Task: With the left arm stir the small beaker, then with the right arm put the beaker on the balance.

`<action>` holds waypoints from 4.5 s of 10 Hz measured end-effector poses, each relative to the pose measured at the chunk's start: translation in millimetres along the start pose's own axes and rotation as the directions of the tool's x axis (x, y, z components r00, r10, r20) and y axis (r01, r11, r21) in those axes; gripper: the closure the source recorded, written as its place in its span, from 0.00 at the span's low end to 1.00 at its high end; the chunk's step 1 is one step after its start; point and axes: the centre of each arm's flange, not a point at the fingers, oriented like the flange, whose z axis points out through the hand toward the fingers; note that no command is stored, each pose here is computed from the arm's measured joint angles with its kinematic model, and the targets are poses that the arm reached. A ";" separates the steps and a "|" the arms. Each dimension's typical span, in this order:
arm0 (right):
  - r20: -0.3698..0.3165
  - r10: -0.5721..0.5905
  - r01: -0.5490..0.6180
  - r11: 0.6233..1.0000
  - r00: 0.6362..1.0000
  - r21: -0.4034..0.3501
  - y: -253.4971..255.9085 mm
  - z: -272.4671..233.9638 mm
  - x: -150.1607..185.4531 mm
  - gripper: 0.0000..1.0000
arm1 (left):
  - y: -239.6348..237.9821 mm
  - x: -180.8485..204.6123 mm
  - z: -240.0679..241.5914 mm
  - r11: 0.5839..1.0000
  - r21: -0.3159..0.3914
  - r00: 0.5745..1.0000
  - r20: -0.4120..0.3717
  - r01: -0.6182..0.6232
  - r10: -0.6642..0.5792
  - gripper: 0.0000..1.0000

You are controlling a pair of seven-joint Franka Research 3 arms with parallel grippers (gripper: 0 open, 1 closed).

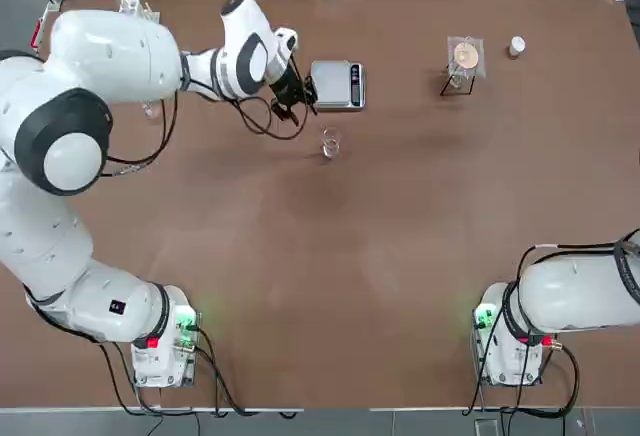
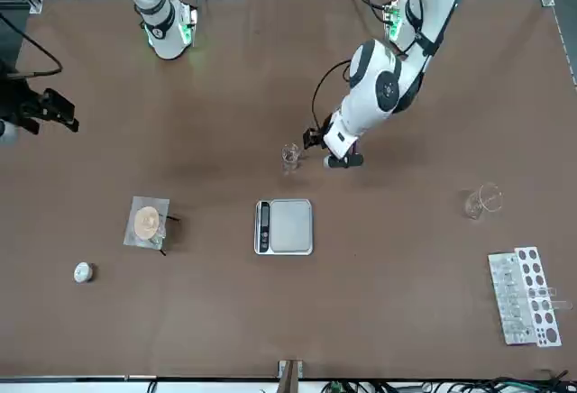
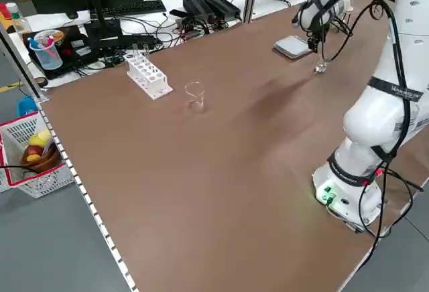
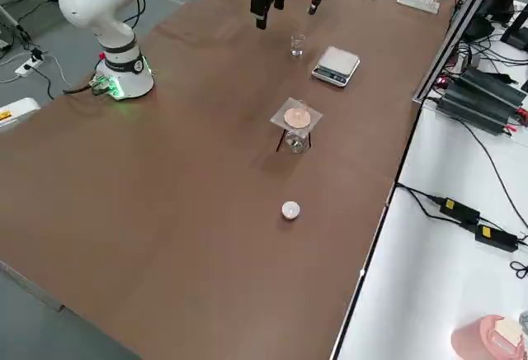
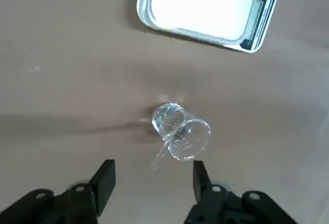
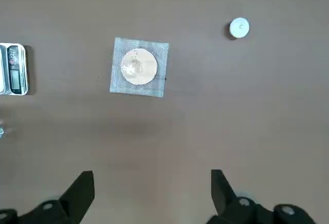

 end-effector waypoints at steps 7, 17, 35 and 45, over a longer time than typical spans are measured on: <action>0.005 0.001 -0.001 1.000 1.000 0.000 0.9 0.5 -0.6 0.00 | -5.1 -10.7 18.2 1.000 0.005 1.000 -0.010 -0.005 0.005 0.44; 0.008 0.002 -0.002 1.000 1.000 0.000 1.7 0.6 -1.0 0.00 | -2.0 -17.2 36.3 1.000 -0.002 1.000 -0.014 -0.014 0.014 0.59; 0.009 0.010 -0.010 1.000 1.000 0.001 6.7 0.6 -1.3 0.00 | 3.6 -7.4 40.4 1.000 -0.020 1.000 -0.014 -0.005 0.005 0.74; 0.020 0.008 -0.008 1.000 1.000 0.001 5.7 1.7 -2.5 0.00 | 5.8 -6.3 39.8 1.000 -0.024 1.000 -0.015 -0.007 0.006 0.81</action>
